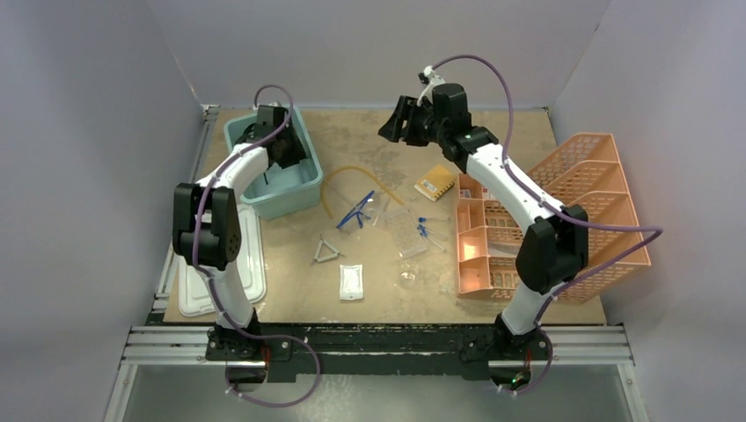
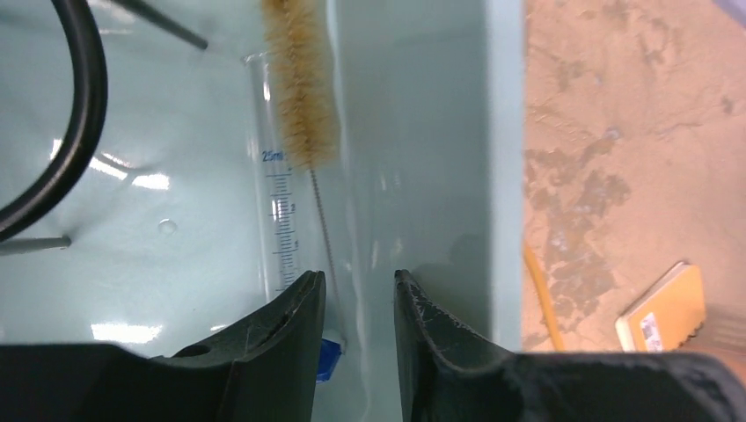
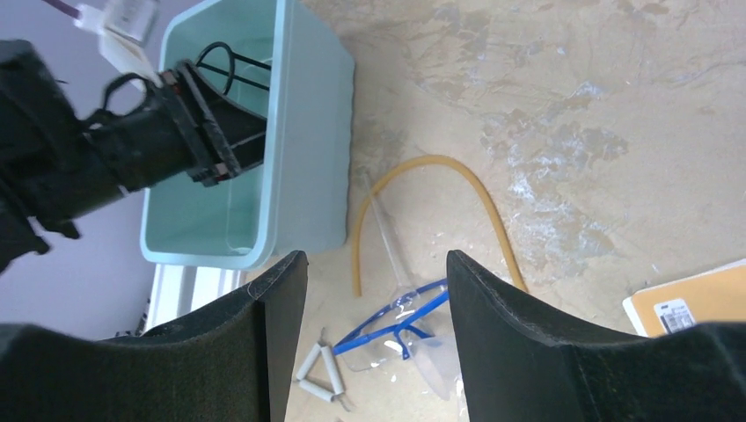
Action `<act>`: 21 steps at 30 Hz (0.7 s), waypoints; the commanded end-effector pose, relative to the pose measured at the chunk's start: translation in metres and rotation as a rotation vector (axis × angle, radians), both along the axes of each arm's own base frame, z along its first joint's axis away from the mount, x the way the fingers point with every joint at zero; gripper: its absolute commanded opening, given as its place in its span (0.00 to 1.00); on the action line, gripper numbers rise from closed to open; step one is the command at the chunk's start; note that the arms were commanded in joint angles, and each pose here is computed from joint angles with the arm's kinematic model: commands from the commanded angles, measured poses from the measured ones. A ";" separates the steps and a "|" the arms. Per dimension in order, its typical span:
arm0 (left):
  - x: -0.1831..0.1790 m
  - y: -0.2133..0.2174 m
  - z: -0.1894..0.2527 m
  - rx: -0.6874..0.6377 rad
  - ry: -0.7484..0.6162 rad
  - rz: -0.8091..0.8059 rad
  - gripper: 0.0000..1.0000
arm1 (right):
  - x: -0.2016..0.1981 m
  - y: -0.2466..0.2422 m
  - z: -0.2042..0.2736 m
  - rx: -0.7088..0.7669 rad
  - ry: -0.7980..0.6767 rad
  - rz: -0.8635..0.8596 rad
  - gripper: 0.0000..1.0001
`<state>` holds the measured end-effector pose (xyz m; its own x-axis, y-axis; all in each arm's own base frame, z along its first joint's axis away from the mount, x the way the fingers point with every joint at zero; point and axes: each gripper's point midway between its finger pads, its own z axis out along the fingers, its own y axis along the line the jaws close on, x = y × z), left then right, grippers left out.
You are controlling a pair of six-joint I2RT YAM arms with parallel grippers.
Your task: Organize the chemistry lab equipment
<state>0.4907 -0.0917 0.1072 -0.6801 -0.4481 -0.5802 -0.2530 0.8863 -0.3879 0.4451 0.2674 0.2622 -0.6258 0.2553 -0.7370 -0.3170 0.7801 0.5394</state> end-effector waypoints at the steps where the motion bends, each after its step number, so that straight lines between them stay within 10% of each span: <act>1: 0.006 -0.002 0.066 0.002 -0.090 -0.030 0.35 | 0.010 0.013 0.007 -0.040 -0.060 0.080 0.61; 21: -0.089 0.000 0.208 -0.048 -0.485 -0.107 0.42 | -0.007 0.121 -0.134 -0.341 0.103 0.314 0.51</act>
